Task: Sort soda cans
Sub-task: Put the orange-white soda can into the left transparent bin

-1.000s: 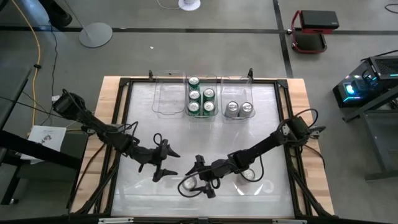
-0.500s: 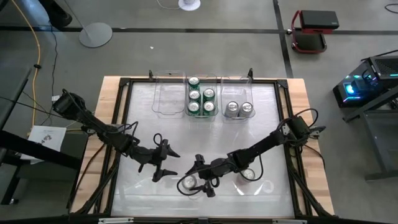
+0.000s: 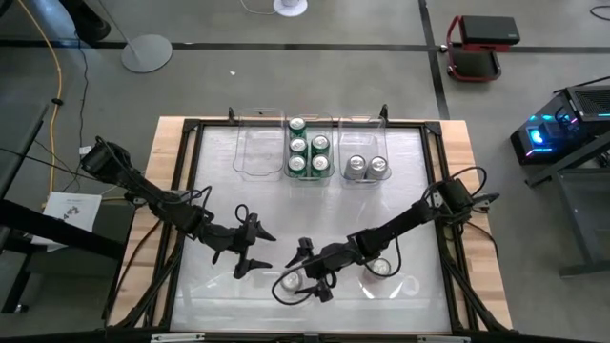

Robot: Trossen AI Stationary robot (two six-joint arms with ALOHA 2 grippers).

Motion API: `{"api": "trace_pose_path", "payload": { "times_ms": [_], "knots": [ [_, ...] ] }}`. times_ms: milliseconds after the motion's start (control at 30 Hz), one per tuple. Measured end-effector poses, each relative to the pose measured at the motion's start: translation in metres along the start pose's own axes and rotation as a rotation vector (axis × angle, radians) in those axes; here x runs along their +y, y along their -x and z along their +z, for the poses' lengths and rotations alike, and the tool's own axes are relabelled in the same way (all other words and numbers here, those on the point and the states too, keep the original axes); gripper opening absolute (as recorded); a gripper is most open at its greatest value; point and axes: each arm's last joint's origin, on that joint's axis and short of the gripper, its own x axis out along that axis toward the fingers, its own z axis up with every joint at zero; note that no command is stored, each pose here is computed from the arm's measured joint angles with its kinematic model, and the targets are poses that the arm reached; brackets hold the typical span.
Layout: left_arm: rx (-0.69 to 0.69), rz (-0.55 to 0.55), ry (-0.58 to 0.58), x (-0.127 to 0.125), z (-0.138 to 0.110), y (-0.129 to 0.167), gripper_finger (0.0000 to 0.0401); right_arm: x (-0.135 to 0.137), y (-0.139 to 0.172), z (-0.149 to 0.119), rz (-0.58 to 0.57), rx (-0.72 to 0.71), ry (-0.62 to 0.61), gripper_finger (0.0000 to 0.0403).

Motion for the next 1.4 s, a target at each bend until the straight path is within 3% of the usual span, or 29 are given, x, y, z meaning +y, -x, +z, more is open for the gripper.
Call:
{"api": "trace_pose_path", "payload": {
  "times_ms": [567, 800, 1000, 1200, 1400],
  "knots": [
    [-0.006, 0.016, -0.012, -0.004, -0.002, 0.002, 0.0365, -0.002, -0.011, -0.006, 0.029, -0.095, -0.01, 0.0353],
    [-0.043, 0.035, -0.023, -0.008, 0.005, 0.016, 0.0365, -0.003, -0.011, -0.006, -0.001, -0.094, -0.009, 0.0307],
    [-0.014, 0.169, -0.084, -0.012, 0.021, 0.047, 0.0365, -0.014, -0.015, 0.008, -0.048, -0.113, 0.016, 0.0285],
    [-0.036, 0.248, -0.128, -0.016, 0.039, 0.082, 0.0365, -0.048, -0.019, 0.04, -0.183, -0.173, 0.14, 0.0285],
    [-0.071, 0.309, -0.13, -0.015, 0.041, 0.106, 0.0365, -0.118, -0.009, 0.042, -0.336, -0.182, 0.097, 0.0285]
  ]
}}
